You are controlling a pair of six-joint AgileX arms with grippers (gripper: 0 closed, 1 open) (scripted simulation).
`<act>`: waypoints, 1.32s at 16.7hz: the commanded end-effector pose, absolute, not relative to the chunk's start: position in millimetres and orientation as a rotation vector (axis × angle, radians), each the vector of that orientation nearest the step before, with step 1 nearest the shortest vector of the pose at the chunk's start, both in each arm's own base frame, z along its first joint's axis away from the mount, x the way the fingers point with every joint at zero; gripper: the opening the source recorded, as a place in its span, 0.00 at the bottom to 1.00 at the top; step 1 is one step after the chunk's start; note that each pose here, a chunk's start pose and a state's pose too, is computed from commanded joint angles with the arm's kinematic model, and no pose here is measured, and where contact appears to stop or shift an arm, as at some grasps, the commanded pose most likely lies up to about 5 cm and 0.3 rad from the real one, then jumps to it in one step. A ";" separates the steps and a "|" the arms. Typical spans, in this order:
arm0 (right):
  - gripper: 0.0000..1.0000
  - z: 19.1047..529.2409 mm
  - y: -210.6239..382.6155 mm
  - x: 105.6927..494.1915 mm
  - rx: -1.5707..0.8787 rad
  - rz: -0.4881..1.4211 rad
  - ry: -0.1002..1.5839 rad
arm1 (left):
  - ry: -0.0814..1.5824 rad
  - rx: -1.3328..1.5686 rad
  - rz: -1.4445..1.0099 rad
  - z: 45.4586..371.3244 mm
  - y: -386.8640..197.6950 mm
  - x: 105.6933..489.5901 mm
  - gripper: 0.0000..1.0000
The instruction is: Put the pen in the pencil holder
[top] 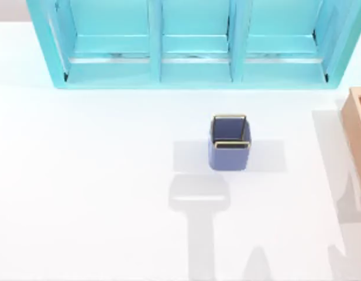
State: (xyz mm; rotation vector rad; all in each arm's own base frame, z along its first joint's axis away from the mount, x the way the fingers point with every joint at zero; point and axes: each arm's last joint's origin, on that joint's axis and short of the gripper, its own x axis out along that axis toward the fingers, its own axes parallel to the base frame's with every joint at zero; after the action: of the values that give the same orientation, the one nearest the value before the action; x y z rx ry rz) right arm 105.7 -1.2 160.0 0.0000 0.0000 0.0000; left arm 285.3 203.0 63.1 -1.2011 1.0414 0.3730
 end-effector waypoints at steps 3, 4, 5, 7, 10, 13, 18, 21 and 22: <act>1.00 160.0 -1.2 105.7 0.000 0.000 0.000 | 1.041 -1.201 0.373 63.1 203.0 285.3 0.70; 1.00 160.0 -1.2 105.7 0.000 0.000 0.000 | 1.041 -1.201 0.373 63.1 203.0 285.3 0.62; 1.00 160.0 -1.2 105.7 0.000 0.000 0.000 | 1.041 -1.201 0.373 63.1 203.0 285.3 0.55; 1.00 160.0 -1.2 105.7 0.000 0.000 0.000 | 1.041 -1.201 0.373 63.1 203.0 285.3 0.40; 1.00 160.0 -1.2 105.7 0.000 0.000 0.000 | 1.041 -1.201 0.373 63.1 203.0 285.3 0.17; 1.00 160.0 -1.2 105.7 0.000 0.000 0.000 | 1.041 -1.201 0.373 63.1 203.0 285.3 0.00; 1.00 160.0 -1.2 105.7 0.000 0.000 0.000 | 1.041 -1.201 0.373 63.1 203.0 285.3 0.00; 1.00 160.0 -1.2 105.7 0.000 0.000 0.000 | 1.001 -1.182 0.405 91.1 216.1 274.2 0.00; 1.00 160.0 -1.2 105.7 0.000 0.000 0.000 | 1.000 -1.182 0.406 91.6 216.6 273.8 0.00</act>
State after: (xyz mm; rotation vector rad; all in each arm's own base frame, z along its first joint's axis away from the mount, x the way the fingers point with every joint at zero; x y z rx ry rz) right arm 105.7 -1.2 160.0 0.0000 0.0000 0.0000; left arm 273.8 216.6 91.6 -1.1823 1.0003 0.4056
